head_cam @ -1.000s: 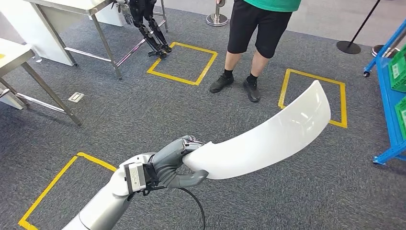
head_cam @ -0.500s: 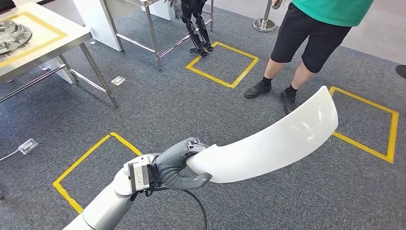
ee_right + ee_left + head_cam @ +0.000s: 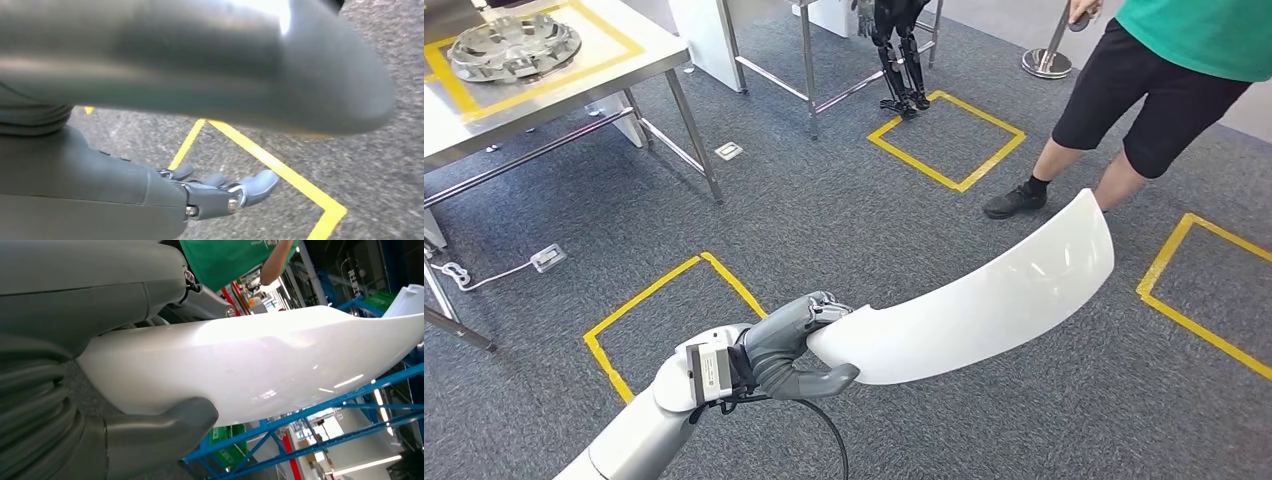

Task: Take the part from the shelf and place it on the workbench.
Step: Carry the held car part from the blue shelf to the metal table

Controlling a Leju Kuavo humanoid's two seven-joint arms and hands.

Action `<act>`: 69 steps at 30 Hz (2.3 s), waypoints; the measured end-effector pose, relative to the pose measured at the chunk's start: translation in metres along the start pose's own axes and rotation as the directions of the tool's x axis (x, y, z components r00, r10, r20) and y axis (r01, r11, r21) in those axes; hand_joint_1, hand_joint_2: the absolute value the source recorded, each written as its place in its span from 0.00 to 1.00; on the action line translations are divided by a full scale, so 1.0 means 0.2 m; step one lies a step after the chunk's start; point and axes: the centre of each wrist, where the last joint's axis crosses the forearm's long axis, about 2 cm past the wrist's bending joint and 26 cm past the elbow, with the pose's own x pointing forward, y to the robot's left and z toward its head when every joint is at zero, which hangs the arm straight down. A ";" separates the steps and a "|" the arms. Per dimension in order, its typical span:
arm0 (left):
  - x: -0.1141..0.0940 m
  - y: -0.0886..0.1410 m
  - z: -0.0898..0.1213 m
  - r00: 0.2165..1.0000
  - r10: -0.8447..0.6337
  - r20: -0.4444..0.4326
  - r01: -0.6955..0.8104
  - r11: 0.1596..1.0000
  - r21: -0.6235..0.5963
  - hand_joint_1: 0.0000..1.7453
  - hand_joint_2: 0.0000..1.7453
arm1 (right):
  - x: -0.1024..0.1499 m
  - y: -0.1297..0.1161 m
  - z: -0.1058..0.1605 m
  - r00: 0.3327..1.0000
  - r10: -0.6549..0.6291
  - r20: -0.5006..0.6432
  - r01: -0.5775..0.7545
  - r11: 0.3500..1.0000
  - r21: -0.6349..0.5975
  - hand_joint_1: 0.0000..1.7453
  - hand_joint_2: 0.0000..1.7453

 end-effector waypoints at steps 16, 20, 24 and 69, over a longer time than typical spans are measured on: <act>-0.01 -0.02 -0.02 1.000 0.017 -0.014 -0.017 1.000 -0.015 1.00 1.00 | -0.01 0.00 0.00 0.999 0.007 0.033 -0.007 1.000 0.010 0.00 0.00; -0.01 -0.01 -0.02 1.000 0.015 -0.023 -0.016 1.000 -0.019 1.00 1.00 | 0.00 0.01 0.00 0.999 0.010 0.035 -0.010 1.000 0.013 0.00 0.00; -0.01 -0.02 -0.01 0.999 0.020 -0.032 -0.020 1.000 -0.024 1.00 1.00 | -0.01 0.01 0.00 1.000 0.011 0.028 -0.011 1.000 0.013 0.00 0.00; 0.04 -0.04 -0.06 1.000 -0.009 -0.007 0.008 0.996 -0.089 1.00 1.00 | 0.01 0.02 0.00 0.999 0.002 0.040 -0.002 1.000 0.018 0.00 0.00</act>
